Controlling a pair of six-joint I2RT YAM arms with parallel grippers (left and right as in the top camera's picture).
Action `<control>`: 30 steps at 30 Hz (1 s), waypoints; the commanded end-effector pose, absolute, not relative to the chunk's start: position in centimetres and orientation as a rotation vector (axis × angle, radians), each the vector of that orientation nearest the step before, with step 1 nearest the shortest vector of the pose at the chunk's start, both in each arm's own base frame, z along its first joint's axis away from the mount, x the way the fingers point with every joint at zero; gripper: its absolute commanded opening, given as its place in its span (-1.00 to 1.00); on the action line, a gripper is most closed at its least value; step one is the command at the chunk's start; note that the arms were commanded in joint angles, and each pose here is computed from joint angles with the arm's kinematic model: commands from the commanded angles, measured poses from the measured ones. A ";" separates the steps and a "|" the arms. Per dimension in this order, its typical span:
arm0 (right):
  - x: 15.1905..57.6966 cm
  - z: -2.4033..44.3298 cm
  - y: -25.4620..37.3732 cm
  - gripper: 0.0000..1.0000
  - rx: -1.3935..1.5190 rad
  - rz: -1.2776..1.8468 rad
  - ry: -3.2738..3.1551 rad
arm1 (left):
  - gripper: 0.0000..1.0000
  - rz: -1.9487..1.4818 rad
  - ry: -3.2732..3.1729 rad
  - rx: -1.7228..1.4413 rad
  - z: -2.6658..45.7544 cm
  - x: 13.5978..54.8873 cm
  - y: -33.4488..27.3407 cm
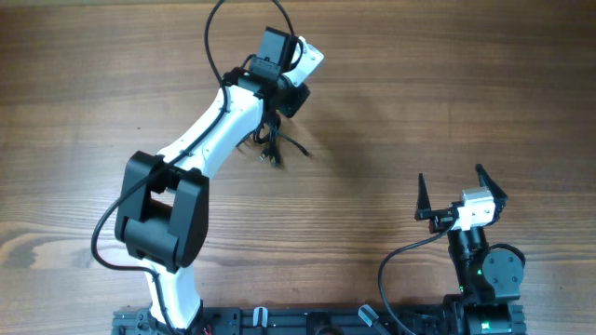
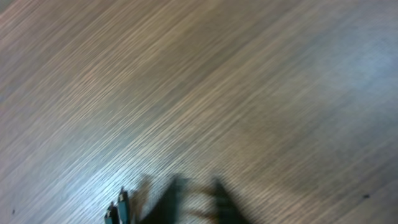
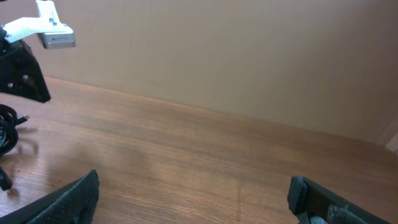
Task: Untangle cables
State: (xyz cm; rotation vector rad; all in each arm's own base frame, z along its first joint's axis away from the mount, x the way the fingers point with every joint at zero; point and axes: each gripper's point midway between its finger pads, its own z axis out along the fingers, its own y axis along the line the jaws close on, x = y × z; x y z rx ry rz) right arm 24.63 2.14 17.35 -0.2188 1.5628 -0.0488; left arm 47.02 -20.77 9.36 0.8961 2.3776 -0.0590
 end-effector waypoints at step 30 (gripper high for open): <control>24.6 17.5 1.9 0.99 -0.217 -0.071 1.556 | -0.92 -0.335 2.555 0.506 11.1 49.2 -15.5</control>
